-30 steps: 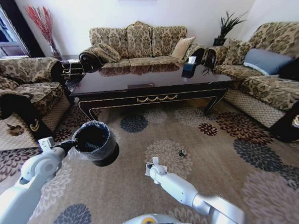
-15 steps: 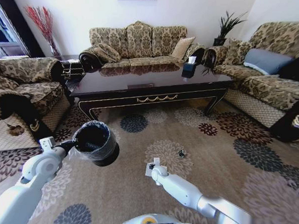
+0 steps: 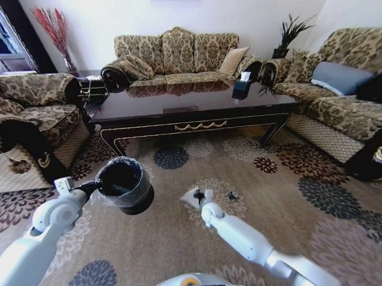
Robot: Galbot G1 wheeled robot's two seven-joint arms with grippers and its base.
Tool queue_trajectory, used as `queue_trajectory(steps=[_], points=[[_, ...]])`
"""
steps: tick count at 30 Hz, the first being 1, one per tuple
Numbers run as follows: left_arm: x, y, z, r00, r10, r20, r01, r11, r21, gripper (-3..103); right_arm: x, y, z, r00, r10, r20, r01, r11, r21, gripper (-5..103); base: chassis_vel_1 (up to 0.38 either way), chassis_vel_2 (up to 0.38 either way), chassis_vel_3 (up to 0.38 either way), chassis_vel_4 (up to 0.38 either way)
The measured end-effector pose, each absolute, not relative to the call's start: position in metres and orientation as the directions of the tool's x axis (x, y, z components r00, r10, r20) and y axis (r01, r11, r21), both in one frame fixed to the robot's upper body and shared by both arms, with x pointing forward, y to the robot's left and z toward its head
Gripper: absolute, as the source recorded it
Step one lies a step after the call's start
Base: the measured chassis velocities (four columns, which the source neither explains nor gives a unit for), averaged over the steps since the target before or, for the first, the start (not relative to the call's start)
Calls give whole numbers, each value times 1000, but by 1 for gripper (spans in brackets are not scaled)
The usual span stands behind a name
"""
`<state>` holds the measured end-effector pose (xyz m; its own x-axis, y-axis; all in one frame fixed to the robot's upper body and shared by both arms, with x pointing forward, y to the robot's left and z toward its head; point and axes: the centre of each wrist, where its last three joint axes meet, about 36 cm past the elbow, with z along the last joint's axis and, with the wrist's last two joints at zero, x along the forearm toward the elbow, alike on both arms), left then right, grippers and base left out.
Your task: Move to the front of the table and pick up the trash from the floor, then place it into the trash bin.
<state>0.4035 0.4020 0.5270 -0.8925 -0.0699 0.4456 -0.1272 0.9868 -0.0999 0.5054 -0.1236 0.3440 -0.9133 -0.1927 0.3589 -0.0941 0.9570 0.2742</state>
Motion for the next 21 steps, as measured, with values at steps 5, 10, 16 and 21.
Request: queue_trajectory(steps=[5, 10, 16, 21], points=[[403, 401, 524, -890, -66, 451, -125, 987, -102, 4, 512, -132, 384, -938, -292, 185, -221, 919, 328, 0, 0, 0, 0, 0], [403, 400, 523, -889, -64, 454, -123, 987, -101, 4, 516, -133, 412, -924, -377, 62, -333, 874, 354, 0, 0, 0, 0, 0], [404, 398, 520, -886, -59, 460, -121, 987, -107, 4, 528, -117, 452, -880, -467, -84, -462, 804, 375, 0, 0, 0, 0, 0], [406, 400, 516, -882, -64, 467, -130, 985, -111, 4, 548, -86, 509, -759, -596, -260, -650, 675, 348, 0, 0, 0, 0, 0]])
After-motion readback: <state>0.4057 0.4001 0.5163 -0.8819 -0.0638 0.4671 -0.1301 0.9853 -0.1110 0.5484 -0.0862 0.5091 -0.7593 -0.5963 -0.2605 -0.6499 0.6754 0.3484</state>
